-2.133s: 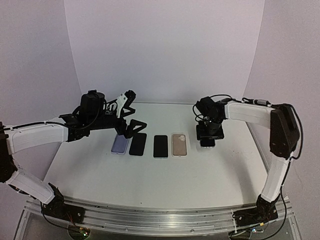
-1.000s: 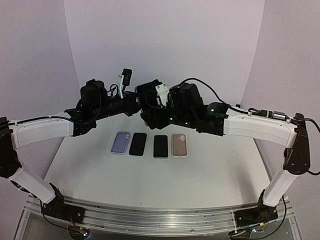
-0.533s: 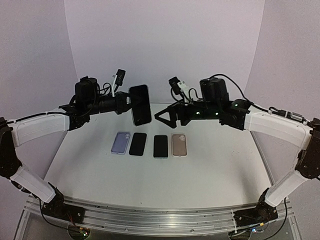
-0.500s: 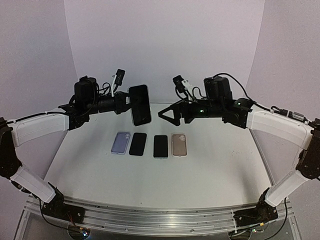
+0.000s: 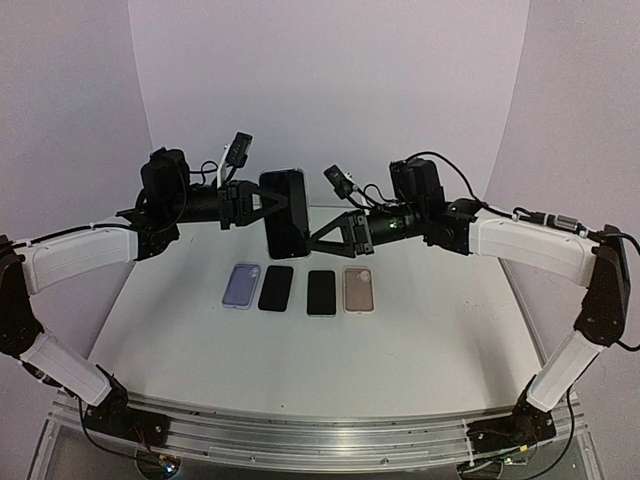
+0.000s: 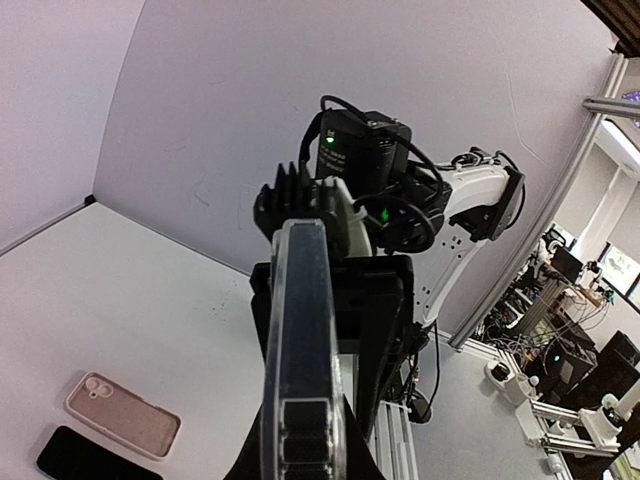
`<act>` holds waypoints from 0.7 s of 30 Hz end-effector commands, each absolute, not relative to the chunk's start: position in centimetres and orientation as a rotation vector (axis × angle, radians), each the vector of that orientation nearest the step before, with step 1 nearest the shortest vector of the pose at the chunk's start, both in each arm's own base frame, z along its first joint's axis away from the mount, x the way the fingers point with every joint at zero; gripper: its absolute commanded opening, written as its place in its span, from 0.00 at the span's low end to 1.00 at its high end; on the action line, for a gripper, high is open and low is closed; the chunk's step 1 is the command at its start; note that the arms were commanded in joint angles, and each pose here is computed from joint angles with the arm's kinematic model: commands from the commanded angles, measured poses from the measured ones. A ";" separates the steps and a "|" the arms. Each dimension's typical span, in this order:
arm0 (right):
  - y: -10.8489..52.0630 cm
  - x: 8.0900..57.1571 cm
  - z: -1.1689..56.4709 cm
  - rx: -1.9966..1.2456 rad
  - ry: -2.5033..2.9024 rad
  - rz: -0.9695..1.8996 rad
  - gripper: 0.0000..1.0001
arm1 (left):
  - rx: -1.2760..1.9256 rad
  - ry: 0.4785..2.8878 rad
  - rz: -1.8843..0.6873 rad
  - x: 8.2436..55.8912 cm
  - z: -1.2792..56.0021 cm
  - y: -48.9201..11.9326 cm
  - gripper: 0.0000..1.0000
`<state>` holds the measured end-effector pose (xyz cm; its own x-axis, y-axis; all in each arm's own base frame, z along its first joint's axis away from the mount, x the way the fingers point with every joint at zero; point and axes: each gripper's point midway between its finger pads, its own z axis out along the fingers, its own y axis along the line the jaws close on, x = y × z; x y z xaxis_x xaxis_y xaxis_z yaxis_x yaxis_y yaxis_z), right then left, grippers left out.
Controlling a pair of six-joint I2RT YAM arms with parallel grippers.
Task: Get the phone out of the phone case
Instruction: Adjust the phone.
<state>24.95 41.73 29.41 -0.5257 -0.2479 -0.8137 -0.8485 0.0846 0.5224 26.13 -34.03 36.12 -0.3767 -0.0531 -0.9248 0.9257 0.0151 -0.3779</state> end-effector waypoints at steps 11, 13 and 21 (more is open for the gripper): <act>43.9 26.4 32.7 -0.908 1.669 1.664 0.12 | 0.972 1.246 -1.525 24.1 42.3 -33.3 0.00; 44.1 26.7 33.5 -0.871 1.616 1.713 0.01 | 0.952 1.263 -1.536 24.3 42.2 -33.3 0.00; 43.0 27.9 36.4 -0.768 1.502 1.613 0.00 | 0.863 1.358 -1.527 25.2 41.1 -33.0 0.42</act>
